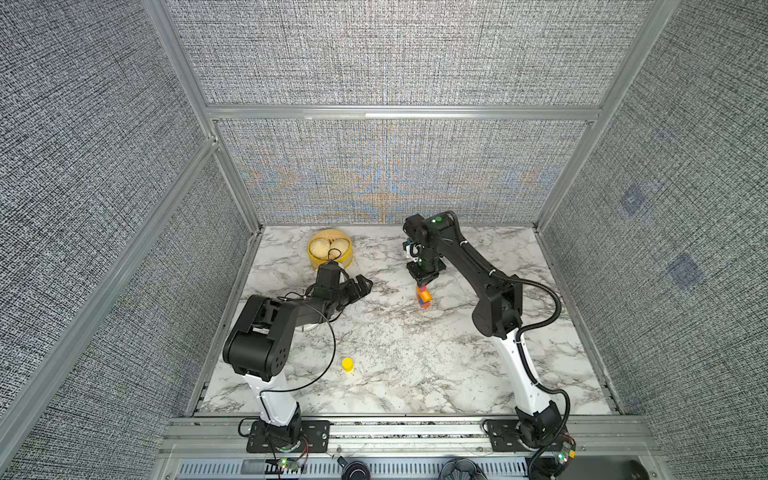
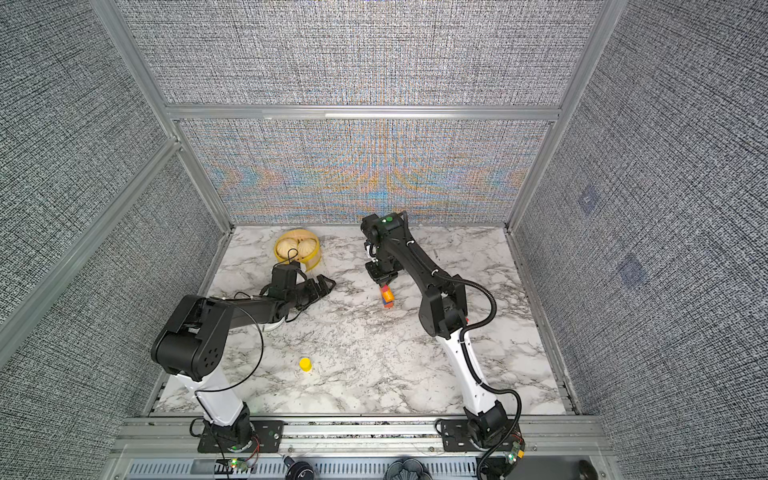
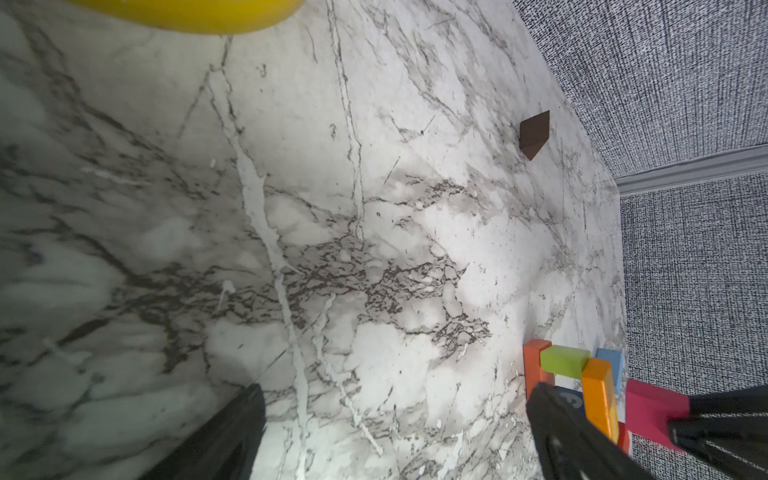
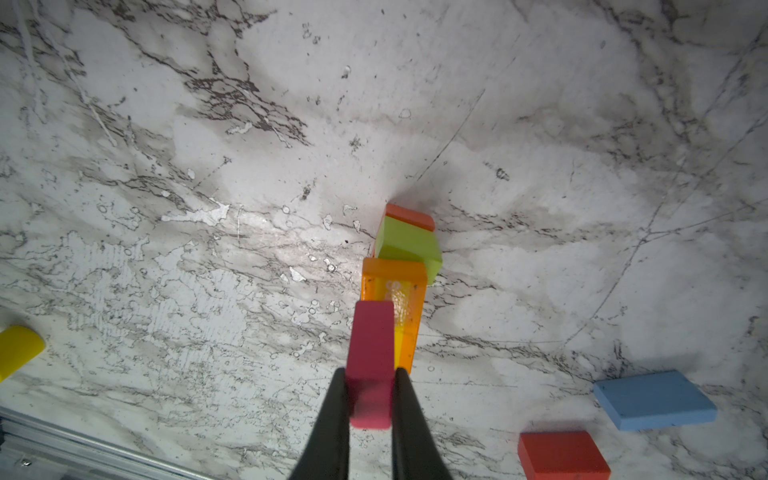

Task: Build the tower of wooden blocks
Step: 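Lower the pink block onto the Supermarket block and open the right gripper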

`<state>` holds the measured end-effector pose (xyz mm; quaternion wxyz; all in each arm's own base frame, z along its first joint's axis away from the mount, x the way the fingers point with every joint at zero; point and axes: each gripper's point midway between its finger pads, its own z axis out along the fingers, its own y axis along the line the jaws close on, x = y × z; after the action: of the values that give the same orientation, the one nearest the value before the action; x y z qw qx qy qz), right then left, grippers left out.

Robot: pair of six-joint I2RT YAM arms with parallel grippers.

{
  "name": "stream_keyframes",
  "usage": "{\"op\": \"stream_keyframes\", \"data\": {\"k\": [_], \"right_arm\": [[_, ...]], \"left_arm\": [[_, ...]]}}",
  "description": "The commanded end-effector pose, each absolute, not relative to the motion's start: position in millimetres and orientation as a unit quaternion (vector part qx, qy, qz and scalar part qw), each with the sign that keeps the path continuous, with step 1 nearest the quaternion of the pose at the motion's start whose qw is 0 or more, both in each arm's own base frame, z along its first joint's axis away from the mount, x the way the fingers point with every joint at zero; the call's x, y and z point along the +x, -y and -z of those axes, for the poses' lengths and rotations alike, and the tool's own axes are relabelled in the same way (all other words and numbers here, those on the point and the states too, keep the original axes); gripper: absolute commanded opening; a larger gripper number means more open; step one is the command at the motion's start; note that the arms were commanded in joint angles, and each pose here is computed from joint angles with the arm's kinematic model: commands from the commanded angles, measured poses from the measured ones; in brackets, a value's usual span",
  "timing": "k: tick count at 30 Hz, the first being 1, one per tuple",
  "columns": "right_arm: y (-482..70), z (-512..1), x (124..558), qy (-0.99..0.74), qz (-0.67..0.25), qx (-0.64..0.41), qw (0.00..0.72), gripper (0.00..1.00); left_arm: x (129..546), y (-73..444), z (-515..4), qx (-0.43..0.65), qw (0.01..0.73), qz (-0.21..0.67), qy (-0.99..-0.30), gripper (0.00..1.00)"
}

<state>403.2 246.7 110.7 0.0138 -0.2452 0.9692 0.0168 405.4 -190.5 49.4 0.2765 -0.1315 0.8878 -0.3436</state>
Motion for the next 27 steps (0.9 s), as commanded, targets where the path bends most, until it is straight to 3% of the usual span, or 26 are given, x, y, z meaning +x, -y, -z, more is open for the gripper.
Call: {"op": "stream_keyframes", "data": {"k": [1, 27], "right_arm": [[-245.0, -113.3, 400.9, -0.97, -0.015, -0.241, 0.009, 0.14], [-244.0, -106.0, 403.1, -0.971, -0.009, -0.237, 0.002, 0.16]], "left_arm": [[409.6, 191.9, -54.4, -0.129, 0.286, 0.35, -0.883, 0.99], [410.2, 195.2, -54.4, -0.128, 0.284, 0.36, -0.879, 0.99]]}}
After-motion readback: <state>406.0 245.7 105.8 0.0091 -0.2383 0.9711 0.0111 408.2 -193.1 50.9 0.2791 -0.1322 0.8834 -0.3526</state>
